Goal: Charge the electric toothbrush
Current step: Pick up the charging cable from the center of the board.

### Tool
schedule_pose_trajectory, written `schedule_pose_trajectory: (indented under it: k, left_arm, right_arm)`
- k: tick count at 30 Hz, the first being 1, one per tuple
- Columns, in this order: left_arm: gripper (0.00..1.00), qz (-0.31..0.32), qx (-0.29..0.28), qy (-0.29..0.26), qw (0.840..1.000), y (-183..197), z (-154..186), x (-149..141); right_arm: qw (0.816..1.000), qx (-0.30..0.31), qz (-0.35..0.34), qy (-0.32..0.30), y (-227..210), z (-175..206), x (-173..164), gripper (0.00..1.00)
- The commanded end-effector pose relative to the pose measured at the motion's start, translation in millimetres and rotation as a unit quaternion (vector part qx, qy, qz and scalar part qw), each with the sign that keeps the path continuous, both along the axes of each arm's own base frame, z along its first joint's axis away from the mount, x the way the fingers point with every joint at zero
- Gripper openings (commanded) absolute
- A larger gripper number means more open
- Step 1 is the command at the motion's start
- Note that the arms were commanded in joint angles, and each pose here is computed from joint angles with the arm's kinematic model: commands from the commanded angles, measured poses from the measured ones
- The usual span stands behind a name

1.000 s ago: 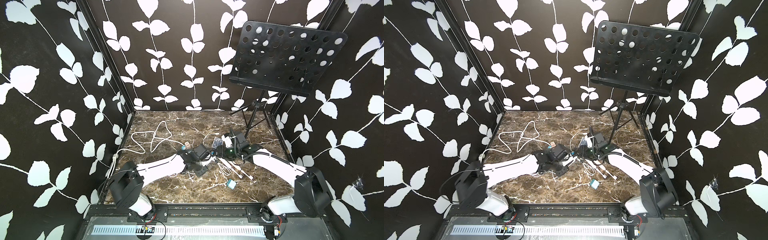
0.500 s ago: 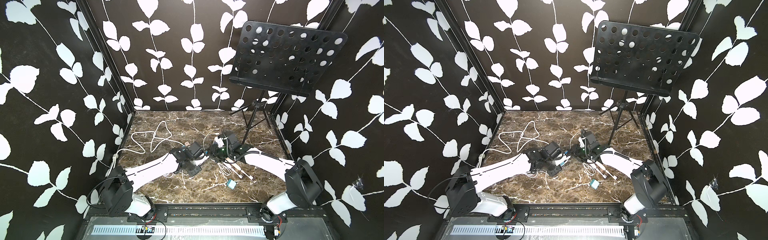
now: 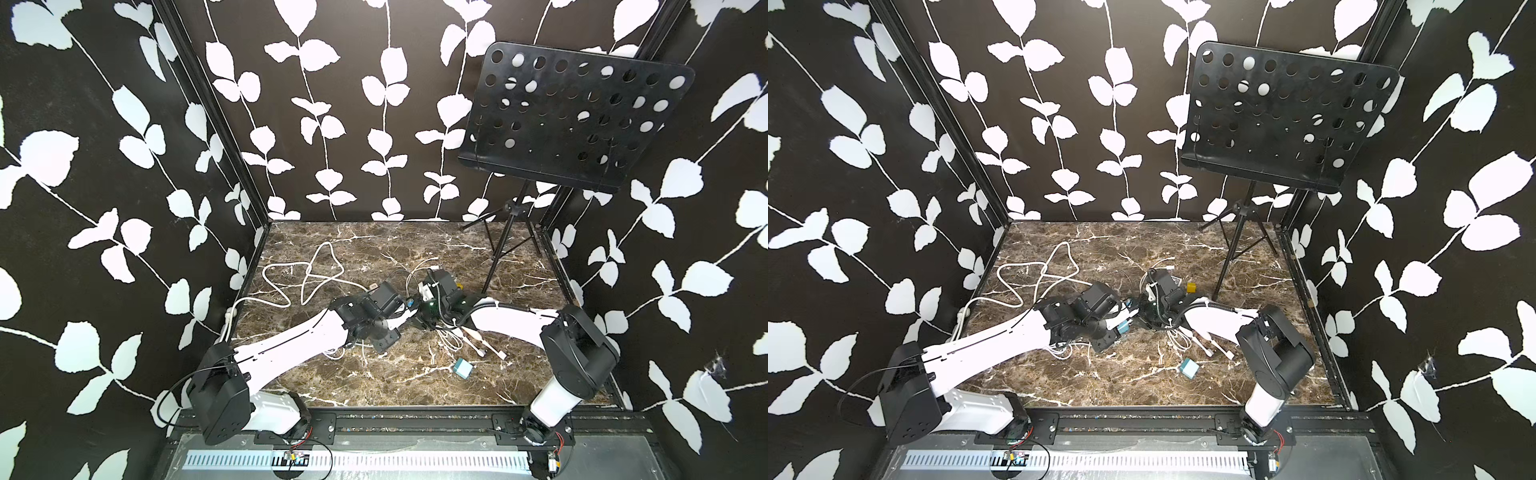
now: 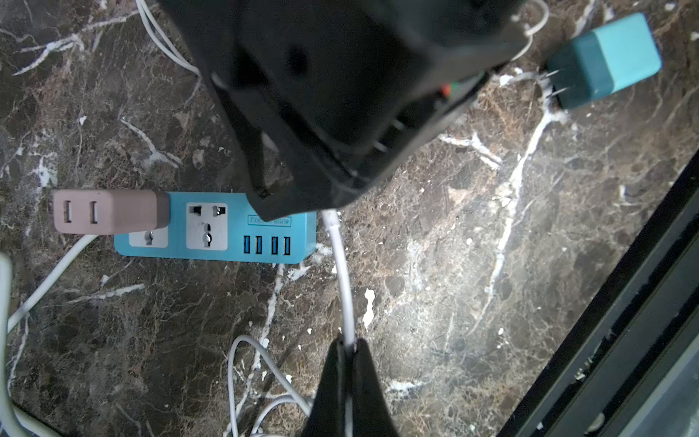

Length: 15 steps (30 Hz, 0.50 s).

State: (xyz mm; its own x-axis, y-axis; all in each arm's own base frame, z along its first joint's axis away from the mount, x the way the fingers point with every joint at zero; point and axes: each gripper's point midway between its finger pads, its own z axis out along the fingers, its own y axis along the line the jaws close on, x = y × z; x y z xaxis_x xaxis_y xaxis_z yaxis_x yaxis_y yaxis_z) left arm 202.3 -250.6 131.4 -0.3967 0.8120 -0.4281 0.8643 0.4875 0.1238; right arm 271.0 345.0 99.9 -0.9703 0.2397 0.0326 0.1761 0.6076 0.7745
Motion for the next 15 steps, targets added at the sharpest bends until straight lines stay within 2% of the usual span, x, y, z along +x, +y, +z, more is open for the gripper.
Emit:
schedule_pose_trajectory:
  k: [1, 9, 15]
  left_arm:
    - [0.00, 0.004, 0.003, -0.026, 1.000, 4.5, 13.7, 7.1]
    - [0.00, 0.019, 0.007, -0.042, 0.999, 9.1, 18.3, 14.6]
    - [0.00, 0.015, -0.029, -0.029, 0.999, 5.5, 31.7, 10.1]
  right_arm:
    - [1.000, 0.026, -0.015, -0.004, 2.4, 14.5, 1.6, 0.27]
    - [0.999, 0.032, -0.007, -0.014, -2.4, 17.6, -4.0, 0.24]
    - [0.991, 0.094, 0.027, -0.095, -0.4, 55.6, 1.9, 0.38]
